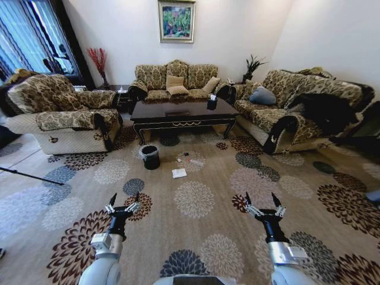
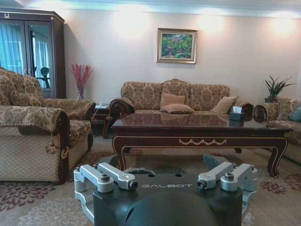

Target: Move to the front of the table and pick up the trash from the floor, then place it into the trash bin.

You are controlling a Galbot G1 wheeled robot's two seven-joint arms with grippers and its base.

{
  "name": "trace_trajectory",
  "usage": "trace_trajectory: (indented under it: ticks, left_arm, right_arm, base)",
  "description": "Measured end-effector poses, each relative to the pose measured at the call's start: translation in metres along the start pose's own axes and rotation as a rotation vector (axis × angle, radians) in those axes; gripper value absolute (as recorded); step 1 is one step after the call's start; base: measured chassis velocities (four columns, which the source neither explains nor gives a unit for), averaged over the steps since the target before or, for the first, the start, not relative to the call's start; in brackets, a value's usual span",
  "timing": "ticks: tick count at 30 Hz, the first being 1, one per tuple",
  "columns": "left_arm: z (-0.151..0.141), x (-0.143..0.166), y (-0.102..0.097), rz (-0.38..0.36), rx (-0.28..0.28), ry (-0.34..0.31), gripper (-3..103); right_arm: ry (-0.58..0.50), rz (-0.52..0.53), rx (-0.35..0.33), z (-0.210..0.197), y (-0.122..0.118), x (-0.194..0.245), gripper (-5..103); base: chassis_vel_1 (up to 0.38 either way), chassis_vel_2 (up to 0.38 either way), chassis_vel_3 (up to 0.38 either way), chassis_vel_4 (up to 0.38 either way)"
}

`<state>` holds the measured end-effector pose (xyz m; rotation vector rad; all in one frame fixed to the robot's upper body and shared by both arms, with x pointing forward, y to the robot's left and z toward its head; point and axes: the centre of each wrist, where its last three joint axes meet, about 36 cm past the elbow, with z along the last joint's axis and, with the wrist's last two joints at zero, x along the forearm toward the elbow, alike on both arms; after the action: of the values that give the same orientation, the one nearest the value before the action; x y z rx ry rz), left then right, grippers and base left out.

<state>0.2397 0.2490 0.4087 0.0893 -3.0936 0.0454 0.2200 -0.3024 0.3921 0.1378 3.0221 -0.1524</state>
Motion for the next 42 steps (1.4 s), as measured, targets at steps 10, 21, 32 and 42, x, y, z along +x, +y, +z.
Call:
trace_trajectory:
  ticks: [10,21,32,42]
  left_arm:
    - [-0.001,0.000,-0.002,0.009,0.002,0.004,100]
    - [0.001,-0.002,-0.001,0.015,-0.008,0.009,100]
    - [-0.006,-0.003,-0.001,0.023,-0.012,-0.010,100]
    - [-0.023,0.002,-0.001,0.037,-0.024,-0.049,100]
  right_arm:
    - [0.011,0.006,-0.005,0.004,-0.002,-0.001,100]
    - [0.018,0.019,-0.003,0.005,-0.006,-0.005,100]
    - [0.008,0.048,-0.021,0.000,-0.008,-0.008,100]
    - [-0.006,0.062,-0.021,-0.008,-0.012,-0.010,100]
  base:
    - [0.000,0.000,0.000,0.000]
    - [0.000,0.000,0.000,0.000]
    - [0.000,0.000,0.000,0.000]
    - [0.000,0.000,0.000,0.000]
